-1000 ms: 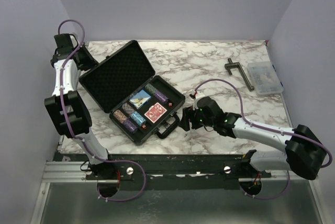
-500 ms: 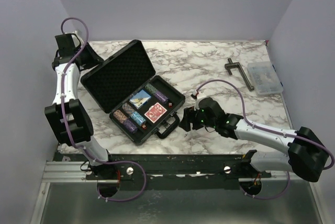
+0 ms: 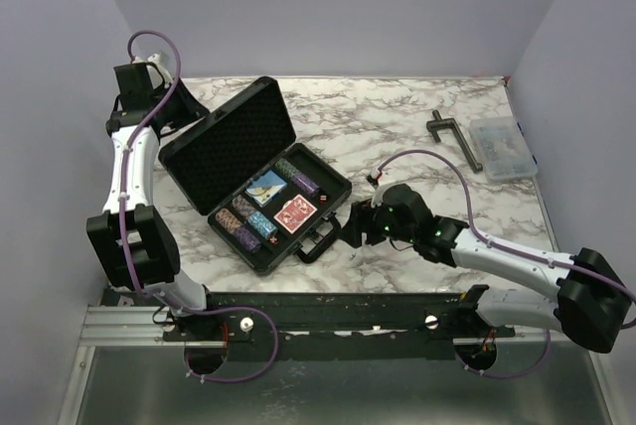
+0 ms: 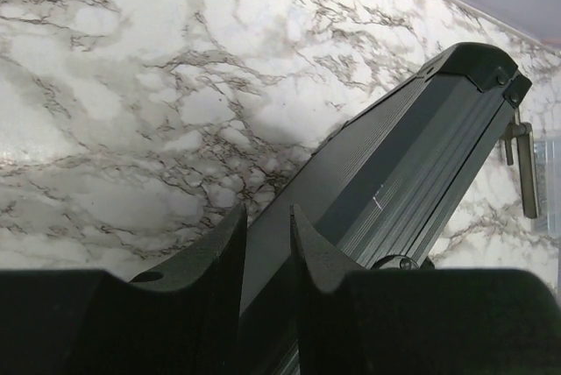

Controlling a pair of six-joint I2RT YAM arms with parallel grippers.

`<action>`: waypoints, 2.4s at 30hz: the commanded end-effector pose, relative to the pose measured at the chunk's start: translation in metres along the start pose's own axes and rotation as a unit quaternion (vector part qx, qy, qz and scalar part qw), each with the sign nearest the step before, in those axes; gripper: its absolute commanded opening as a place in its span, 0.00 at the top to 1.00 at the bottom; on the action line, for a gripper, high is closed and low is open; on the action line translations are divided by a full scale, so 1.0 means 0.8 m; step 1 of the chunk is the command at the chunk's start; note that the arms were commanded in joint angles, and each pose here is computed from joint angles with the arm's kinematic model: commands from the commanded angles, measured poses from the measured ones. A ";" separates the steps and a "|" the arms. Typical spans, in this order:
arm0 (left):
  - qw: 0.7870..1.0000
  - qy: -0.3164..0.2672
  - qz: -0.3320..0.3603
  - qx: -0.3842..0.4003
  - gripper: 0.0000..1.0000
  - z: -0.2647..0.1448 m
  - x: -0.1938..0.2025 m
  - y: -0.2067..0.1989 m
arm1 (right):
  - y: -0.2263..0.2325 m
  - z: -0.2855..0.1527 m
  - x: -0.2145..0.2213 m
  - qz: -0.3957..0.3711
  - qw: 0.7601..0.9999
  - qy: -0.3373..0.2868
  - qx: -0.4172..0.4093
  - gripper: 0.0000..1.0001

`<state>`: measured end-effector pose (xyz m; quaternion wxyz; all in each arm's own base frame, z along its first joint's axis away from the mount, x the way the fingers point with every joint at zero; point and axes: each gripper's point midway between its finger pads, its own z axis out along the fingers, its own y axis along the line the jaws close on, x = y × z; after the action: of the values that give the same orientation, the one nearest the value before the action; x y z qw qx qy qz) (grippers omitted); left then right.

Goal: Pack up texas hold em set

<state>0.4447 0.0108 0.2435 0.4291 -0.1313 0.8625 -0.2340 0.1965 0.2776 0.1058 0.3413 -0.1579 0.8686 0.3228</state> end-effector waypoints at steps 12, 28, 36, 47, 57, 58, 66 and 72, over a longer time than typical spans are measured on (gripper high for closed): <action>0.998 0.054 0.005 0.044 0.74 -0.024 0.074 -0.053 | 0.102 0.063 -0.105 0.115 0.985 -0.045 -0.117 0.43; 0.993 0.076 0.050 0.079 0.74 -0.053 0.152 -0.074 | 0.126 0.108 -0.143 0.111 0.986 -0.034 -0.123 0.45; 0.988 0.077 0.088 0.102 0.74 -0.068 0.185 -0.086 | 0.116 0.104 -0.137 0.113 0.987 -0.039 -0.109 0.45; 0.991 0.077 0.089 0.066 0.71 -0.065 0.196 -0.068 | 0.107 0.092 -0.127 0.116 0.988 -0.038 -0.098 0.46; 0.990 0.079 0.088 0.082 0.71 -0.069 0.199 -0.080 | 0.089 0.056 -0.123 0.100 0.992 -0.049 -0.061 0.45; 0.990 0.078 0.086 0.079 0.71 -0.070 0.199 -0.079 | 0.089 0.054 -0.123 0.099 0.992 -0.049 -0.060 0.45; 0.992 0.069 0.084 0.061 0.68 -0.073 0.202 -0.070 | 0.074 0.003 -0.136 0.094 0.992 -0.077 -0.018 0.43; 0.994 0.055 0.082 0.038 0.54 -0.075 0.196 -0.062 | 0.047 -0.033 -0.139 0.096 0.988 -0.113 0.031 0.37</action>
<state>0.3030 -0.0907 0.1926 0.3852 -0.0164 0.8843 -0.2636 0.2465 0.3229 0.2323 0.3964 -0.0439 0.8264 0.3976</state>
